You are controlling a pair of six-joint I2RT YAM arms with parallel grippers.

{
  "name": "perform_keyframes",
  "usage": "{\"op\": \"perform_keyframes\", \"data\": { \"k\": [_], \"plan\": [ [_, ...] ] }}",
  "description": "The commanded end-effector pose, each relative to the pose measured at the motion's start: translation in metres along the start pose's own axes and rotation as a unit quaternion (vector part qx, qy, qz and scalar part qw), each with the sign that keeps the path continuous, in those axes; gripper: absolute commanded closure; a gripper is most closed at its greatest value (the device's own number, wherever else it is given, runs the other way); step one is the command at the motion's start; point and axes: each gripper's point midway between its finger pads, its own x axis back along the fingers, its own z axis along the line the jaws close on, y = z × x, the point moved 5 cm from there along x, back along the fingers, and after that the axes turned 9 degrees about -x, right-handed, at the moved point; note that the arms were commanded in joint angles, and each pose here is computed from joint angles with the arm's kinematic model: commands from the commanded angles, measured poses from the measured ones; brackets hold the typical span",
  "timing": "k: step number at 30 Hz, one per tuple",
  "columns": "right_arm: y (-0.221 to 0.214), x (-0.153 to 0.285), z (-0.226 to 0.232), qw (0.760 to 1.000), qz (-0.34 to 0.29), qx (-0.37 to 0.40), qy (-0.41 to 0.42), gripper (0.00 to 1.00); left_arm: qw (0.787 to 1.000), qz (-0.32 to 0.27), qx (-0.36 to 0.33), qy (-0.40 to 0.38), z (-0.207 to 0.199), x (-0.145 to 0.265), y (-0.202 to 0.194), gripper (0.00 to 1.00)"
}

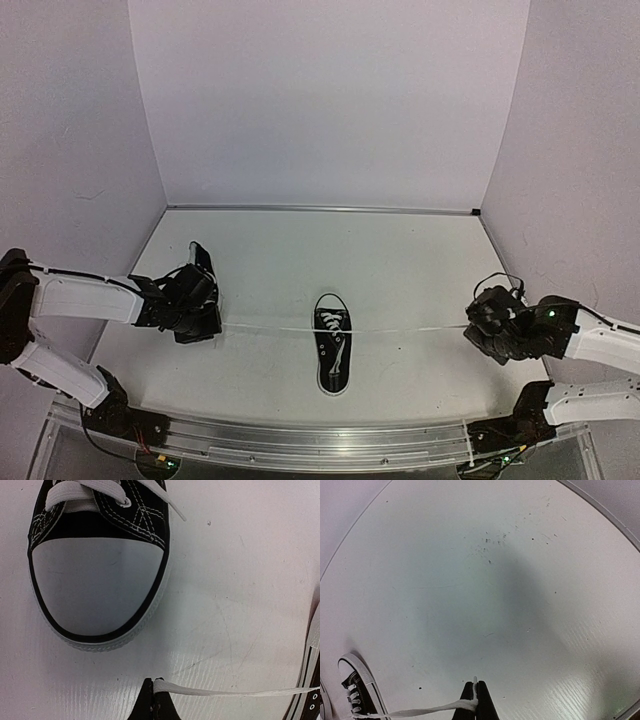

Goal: Tie the shoes

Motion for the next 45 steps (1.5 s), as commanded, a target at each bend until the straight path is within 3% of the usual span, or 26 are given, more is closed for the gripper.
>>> {"op": "perform_keyframes", "data": {
  "k": [1,5,10,16,20,24,31,37,41,45],
  "plan": [
    [0.007,-0.005,-0.036,0.997,-0.042,-0.004,-0.063,1.00,0.998,-0.021,0.030,0.045,0.016,0.008,0.009,1.00],
    [0.003,-0.010,-0.043,0.997,-0.039,-0.009,-0.069,1.00,0.999,-0.019,0.021,0.037,0.015,0.010,0.008,1.00],
    [-0.004,-0.018,-0.019,0.997,-0.031,0.036,-0.058,1.00,0.998,-0.022,-0.040,-0.053,-0.014,0.009,0.013,1.00],
    [-0.022,-0.035,0.010,0.994,0.001,0.091,-0.057,0.93,0.996,-0.006,-0.065,-0.053,-0.022,0.008,0.017,1.00],
    [-0.039,-0.050,0.016,0.993,0.027,0.103,-0.053,0.96,0.995,0.010,-0.069,-0.068,-0.027,0.001,0.012,1.00],
    [-0.040,-0.057,0.026,0.992,0.014,0.115,-0.051,1.00,0.992,0.002,-0.076,-0.100,-0.033,0.003,0.012,1.00],
    [-0.012,-0.064,0.056,0.989,-0.038,0.130,-0.058,1.00,0.994,0.004,-0.081,-0.067,-0.027,0.000,0.015,1.00],
    [-0.001,-0.092,0.055,0.986,-0.030,0.137,-0.095,0.98,0.997,0.028,-0.071,-0.021,-0.019,-0.014,0.012,1.00],
    [-0.007,-0.105,0.055,0.982,0.006,0.163,-0.097,0.94,0.997,0.026,-0.071,-0.024,-0.020,-0.013,0.013,0.92],
    [-0.016,-0.106,0.056,0.980,0.042,0.176,-0.081,0.68,0.997,0.021,-0.074,-0.017,-0.016,-0.008,0.015,0.76]
  ]
}}
